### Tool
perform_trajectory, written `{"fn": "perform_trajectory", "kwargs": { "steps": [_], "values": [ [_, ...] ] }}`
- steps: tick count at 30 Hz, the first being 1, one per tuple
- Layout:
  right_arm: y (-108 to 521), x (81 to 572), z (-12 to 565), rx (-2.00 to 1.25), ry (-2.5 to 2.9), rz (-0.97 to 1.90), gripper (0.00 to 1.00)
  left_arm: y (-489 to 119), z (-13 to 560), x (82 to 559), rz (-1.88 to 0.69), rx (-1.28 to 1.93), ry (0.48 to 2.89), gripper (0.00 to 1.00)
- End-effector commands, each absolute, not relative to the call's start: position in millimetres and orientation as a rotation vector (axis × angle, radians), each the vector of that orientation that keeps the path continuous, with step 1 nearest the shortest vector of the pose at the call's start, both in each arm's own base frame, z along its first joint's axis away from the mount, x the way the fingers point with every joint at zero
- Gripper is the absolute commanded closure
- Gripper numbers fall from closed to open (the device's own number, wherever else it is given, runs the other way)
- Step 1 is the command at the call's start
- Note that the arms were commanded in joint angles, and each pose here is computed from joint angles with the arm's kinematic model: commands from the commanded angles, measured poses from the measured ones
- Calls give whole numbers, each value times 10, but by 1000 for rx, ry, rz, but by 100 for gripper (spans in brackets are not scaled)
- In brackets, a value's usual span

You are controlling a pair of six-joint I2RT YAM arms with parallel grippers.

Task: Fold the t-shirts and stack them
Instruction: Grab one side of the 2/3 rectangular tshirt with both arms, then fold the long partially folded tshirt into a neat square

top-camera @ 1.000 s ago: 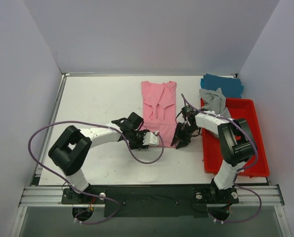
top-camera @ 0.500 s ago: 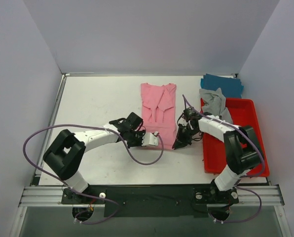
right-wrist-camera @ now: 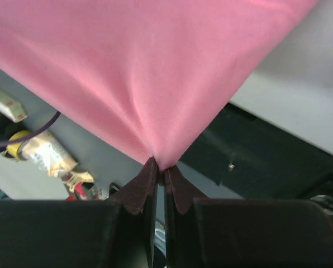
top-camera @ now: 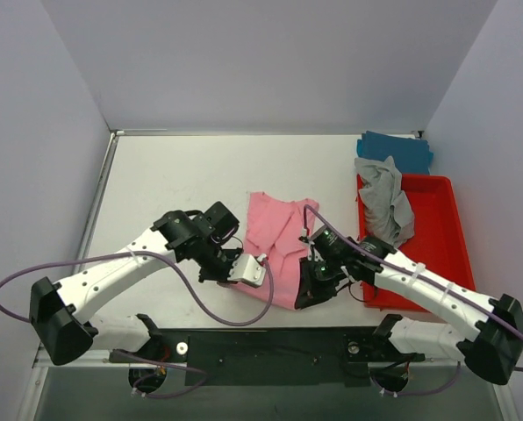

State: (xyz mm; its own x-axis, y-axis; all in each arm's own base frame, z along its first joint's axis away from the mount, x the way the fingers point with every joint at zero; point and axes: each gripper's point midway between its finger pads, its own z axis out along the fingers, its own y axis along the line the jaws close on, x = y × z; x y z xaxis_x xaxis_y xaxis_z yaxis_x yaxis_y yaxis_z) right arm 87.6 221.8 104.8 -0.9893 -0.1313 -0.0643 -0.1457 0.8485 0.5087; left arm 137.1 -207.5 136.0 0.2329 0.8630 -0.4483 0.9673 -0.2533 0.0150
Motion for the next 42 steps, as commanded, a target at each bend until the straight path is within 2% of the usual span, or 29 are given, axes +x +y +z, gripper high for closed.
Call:
{"fn": "perform_trajectory", "kwargs": {
  "steps": [1, 4, 7, 12, 17, 22, 23, 30, 34, 42],
  "values": [
    [2236, 608, 1424, -138, 3030, 936, 100, -1826, 1872, 806, -740, 2318, 1695, 100],
    [2290, 665, 1590, -112, 3011, 1026, 100, -1908, 2066, 887, -727, 2275, 1664, 100],
    [2216, 980, 1592, 7, 2985, 1051, 100, -2038, 2039, 1102, -687, 2206, 1710, 100],
    [2113, 1615, 1563, 100, 2950, 1030, 100, -2339, 1915, 1916, -613, 2013, 1874, 100],
    [1911, 2178, 1299, 242, 2990, 970, 100, -2488, 1801, 2717, -495, 1863, 1947, 100],
    [1742, 2585, 1212, 376, 2953, 992, 100, -2557, 1573, 3253, -507, 1759, 2055, 100],
    [1742, 2623, 1163, 398, 2966, 1004, 100, -2587, 1671, 3368, -530, 1718, 2046, 100],
    [1686, 3073, 1005, 497, 2955, 1020, 100, -2599, 1253, 3749, -706, 1634, 2254, 100],
    [1630, 3236, 812, 568, 2981, 983, 100, -2592, 1119, 3976, -657, 1602, 2246, 100],
    [1436, 3628, 516, 669, 2963, 725, 100, -2749, 922, 4341, -611, 1487, 2225, 100]
  ]
}}
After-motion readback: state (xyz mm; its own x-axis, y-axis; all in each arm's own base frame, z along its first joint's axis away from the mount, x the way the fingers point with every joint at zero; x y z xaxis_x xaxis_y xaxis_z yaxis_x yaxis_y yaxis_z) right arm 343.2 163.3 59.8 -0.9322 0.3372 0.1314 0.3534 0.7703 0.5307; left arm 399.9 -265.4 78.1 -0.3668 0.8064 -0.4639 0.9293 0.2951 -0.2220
